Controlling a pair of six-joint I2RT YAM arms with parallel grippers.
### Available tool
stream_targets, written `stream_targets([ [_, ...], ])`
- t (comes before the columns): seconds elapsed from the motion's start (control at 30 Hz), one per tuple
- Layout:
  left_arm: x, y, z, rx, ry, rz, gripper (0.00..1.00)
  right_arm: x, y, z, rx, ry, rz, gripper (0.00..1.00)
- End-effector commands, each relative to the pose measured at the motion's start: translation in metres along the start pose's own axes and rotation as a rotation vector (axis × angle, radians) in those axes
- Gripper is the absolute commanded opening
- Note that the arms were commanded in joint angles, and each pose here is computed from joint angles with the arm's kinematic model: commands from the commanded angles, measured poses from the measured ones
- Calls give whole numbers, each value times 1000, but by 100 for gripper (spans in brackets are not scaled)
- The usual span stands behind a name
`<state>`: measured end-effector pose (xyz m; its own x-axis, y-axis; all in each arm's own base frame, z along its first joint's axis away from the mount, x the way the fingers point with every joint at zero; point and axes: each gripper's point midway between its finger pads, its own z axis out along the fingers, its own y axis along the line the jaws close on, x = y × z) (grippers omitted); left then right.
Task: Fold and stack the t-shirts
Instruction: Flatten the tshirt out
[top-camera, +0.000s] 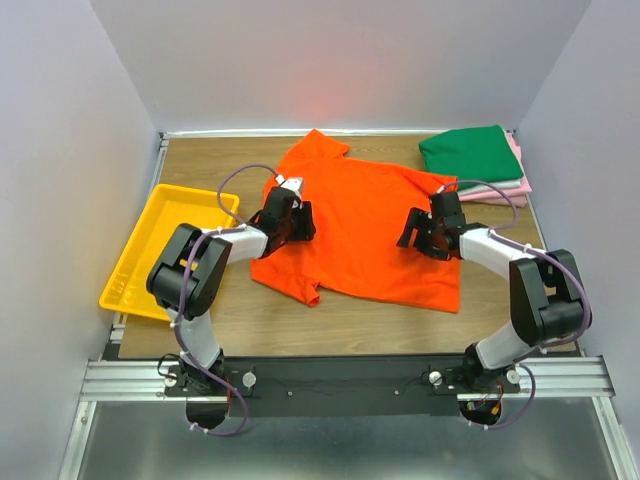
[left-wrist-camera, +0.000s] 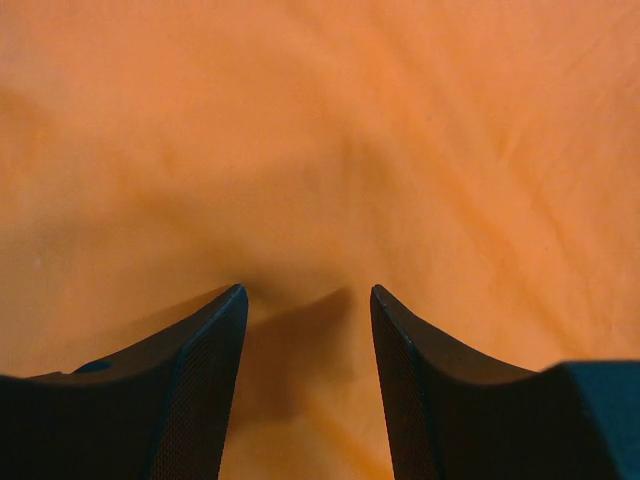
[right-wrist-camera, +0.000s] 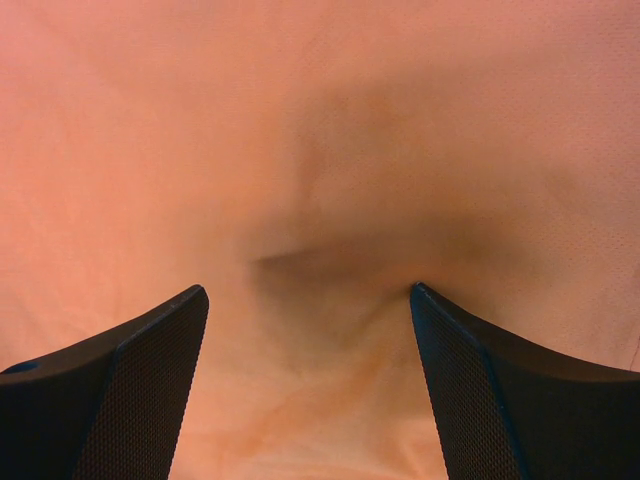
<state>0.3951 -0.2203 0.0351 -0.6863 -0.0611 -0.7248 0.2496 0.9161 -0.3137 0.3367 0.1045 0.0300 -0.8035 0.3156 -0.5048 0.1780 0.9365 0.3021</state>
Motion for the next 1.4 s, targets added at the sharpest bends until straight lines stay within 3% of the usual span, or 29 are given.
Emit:
stream_targets([
  [0.0,9,-2,13,19,46,17,61,1,-17,15,110,16,22,89],
  [0.2,-9,-10,31,36,35,33,60,-16,-28,18,172,-20,35,90],
  [0.37,-40,-19,23,43,-24,42,60,-37,-14,14,135,-50,-5,90],
  [0.57,-91,-24,-51,-8,-213,13,60,-55,12,-6,16,-78,-57,89],
  [0.93,22,33,-132,-206,-165,-166,58,-38,31,-51,-139,-106,-64,89],
  [1.17,36,43,-150,-253,-147,-223,56,-20,24,-54,-144,-82,-57,89],
  [1.37,60,52,-138,-314,-43,-231,54,-14,23,-56,-147,-78,-53,89],
])
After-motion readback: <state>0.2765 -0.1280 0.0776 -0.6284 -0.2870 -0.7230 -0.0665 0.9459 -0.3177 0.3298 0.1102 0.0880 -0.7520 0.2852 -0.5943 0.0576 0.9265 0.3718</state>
